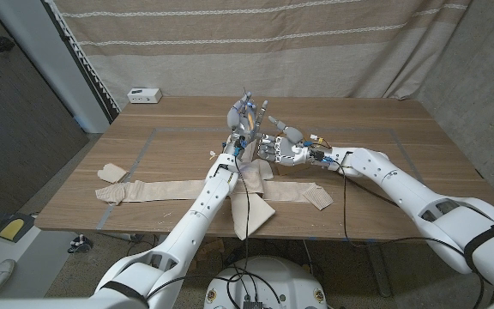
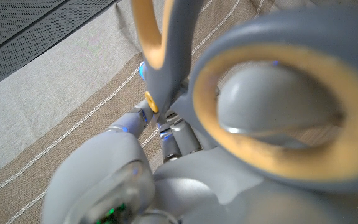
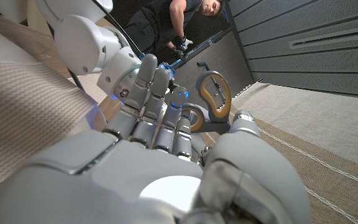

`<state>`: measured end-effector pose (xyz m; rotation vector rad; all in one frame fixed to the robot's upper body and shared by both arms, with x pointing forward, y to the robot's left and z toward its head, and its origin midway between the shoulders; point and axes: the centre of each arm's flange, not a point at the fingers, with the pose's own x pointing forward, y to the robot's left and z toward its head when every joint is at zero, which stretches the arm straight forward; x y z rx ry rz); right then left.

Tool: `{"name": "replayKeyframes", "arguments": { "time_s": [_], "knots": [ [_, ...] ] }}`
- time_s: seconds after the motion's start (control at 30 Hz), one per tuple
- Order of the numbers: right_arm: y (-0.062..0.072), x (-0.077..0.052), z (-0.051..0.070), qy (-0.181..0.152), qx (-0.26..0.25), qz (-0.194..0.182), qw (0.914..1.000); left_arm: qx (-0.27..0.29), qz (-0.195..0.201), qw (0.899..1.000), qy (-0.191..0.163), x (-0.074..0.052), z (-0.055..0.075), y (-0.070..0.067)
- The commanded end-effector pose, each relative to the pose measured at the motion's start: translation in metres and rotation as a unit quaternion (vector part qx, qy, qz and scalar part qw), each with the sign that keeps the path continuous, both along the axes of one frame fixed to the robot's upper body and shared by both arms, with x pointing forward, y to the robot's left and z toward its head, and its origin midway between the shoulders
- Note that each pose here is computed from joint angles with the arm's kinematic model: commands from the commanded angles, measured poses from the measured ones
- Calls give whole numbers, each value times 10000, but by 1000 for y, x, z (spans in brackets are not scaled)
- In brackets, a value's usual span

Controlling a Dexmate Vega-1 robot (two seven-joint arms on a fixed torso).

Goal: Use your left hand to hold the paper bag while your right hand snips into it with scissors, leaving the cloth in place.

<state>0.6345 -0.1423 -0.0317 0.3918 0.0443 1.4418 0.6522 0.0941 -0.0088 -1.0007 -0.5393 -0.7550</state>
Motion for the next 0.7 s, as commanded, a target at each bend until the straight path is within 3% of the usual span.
{"name": "replayKeyframes", "arguments": {
  "time_s": [0.03, 0.7],
  "knots": [
    [6, -1, -3, 124, 18, 60, 9999, 27, 11, 10000, -35, 1, 0, -2],
    [11, -2, 1, 57, -137, 69, 9999, 274, 290, 9992, -47, 3, -6, -2]
  ]
}}
